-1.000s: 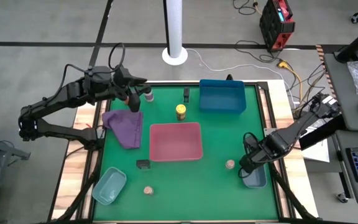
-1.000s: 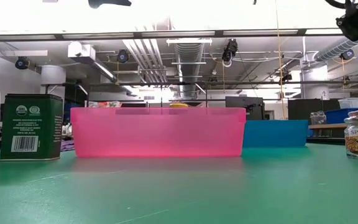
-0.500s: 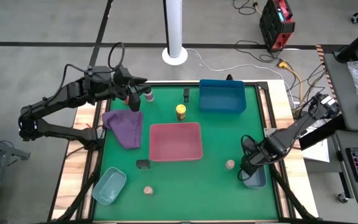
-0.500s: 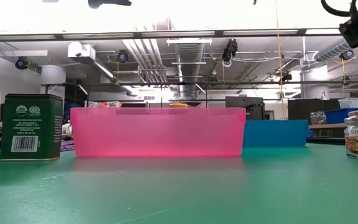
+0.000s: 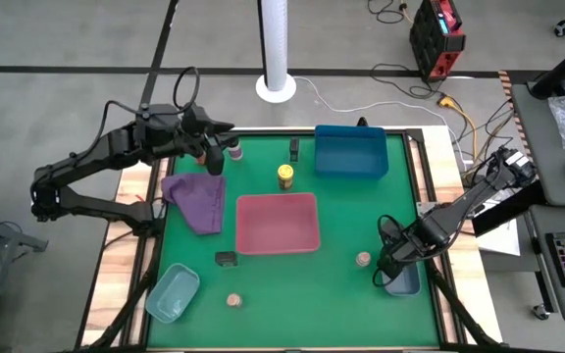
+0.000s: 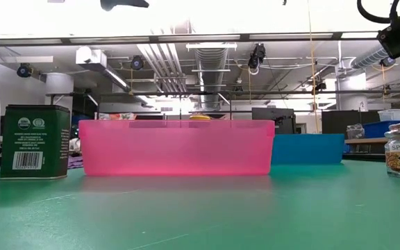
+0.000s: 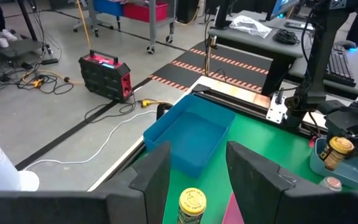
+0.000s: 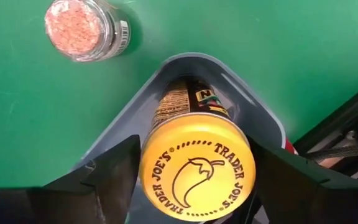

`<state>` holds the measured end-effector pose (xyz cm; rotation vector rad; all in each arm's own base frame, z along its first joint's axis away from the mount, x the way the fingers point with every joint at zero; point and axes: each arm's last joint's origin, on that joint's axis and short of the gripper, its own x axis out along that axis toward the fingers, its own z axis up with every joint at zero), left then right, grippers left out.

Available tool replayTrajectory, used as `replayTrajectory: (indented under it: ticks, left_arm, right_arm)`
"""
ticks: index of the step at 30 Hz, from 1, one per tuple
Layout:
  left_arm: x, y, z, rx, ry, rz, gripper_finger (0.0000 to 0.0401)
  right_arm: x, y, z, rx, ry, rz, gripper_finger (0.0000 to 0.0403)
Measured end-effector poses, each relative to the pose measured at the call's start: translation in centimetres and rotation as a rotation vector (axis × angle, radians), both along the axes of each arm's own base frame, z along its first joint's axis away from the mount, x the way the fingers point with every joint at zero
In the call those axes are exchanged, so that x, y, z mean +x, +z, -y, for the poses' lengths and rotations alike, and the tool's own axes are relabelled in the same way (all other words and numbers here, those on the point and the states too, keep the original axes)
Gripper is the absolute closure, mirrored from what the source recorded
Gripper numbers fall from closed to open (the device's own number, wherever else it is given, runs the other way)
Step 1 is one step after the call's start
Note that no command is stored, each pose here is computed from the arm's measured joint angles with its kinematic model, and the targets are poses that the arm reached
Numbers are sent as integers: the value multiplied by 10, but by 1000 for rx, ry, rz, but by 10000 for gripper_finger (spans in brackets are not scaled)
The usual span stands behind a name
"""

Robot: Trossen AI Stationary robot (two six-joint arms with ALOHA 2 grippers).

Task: Sort spices by type
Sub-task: Put the right yellow seasoning bottle into the gray bin, then put the bottom black seasoning can into the pink bin

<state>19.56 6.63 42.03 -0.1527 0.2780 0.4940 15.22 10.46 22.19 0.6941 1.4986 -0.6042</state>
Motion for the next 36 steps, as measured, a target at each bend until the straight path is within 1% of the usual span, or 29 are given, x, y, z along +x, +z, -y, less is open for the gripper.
replayTrajectory:
  ticks: [3,6,9,15,18,21,27,36]
  left_arm:
    - [2,-1,-1,-2,0,-6,260]
    - [2,-1,-1,4,-3,-11,260]
    - [2,-1,-1,13,-6,-15,260]
    - [2,-2,-1,17,-7,-19,260]
    - [2,-2,-1,30,-12,-27,260]
    - [2,-2,-1,38,-15,-31,260]
    - [2,-1,-1,45,-17,-32,260]
    - [4,-3,-1,65,-26,-51,260]
  right_arm:
    - [0,0,0,-1,-39,-8,112]
    - [-1,1,-1,25,-73,-27,96]
    - [2,6,-2,39,-94,-12,79]
    - [4,14,-3,44,-98,8,56]
    - [4,14,-3,45,-114,9,53]
    - [5,18,-4,49,-157,19,55]
    - [10,27,-4,8,-248,90,52]
    - [0,36,1,-47,-263,-14,51]
